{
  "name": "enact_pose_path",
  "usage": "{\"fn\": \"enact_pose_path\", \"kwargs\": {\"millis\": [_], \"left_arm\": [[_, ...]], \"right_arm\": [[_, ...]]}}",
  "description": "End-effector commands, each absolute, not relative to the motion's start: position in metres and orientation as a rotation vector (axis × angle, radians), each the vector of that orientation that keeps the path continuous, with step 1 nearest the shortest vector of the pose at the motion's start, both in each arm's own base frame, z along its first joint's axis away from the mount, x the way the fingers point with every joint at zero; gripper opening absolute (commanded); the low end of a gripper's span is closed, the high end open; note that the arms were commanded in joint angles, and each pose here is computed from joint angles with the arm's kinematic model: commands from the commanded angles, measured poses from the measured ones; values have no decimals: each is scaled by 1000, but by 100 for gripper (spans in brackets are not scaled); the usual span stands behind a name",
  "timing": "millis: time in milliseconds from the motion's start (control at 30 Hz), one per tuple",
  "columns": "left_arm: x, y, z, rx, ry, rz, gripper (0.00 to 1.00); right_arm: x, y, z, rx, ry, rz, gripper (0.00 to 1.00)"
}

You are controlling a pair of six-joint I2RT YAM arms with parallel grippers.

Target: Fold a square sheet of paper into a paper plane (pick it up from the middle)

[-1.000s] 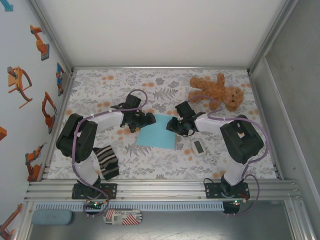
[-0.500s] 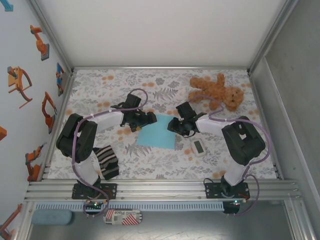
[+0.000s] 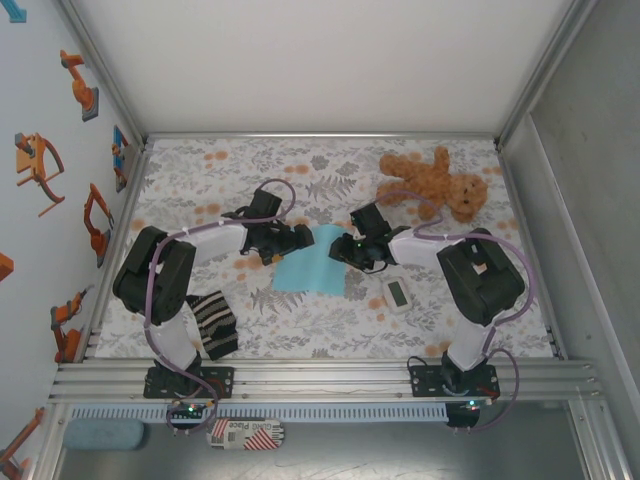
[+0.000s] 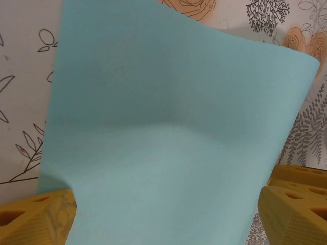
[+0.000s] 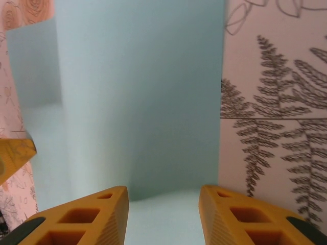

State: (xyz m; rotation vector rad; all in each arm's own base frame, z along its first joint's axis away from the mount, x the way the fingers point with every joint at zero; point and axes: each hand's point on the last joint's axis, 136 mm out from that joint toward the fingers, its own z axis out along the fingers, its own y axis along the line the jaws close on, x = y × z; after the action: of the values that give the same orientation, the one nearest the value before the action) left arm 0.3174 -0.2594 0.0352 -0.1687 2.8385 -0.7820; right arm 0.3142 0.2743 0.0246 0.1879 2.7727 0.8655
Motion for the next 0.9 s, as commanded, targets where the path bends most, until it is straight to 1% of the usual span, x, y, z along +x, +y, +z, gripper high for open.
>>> {"fn": "enact_pose_path", "kwargs": {"millis": [0,200,433,700,867], "left_arm": [[305,-251,17,-206,2890,-760,94],[307,-249,22,-238,2861,-815,95],[305,-238,16,-237,2885,-736,97],[307,-231,14,-213,2889,-661,92],[308,-236,15,-178,2895,-658,87]], "right_arm": [[305,268,-3,200,2864,803,42],[311,279,-3,149,2862,857,41],[319,303,-2,124,2853,981,40],[310,319,-9,202,2852,1116,37],[306,325,-6,241,2842,1175,36]]}}
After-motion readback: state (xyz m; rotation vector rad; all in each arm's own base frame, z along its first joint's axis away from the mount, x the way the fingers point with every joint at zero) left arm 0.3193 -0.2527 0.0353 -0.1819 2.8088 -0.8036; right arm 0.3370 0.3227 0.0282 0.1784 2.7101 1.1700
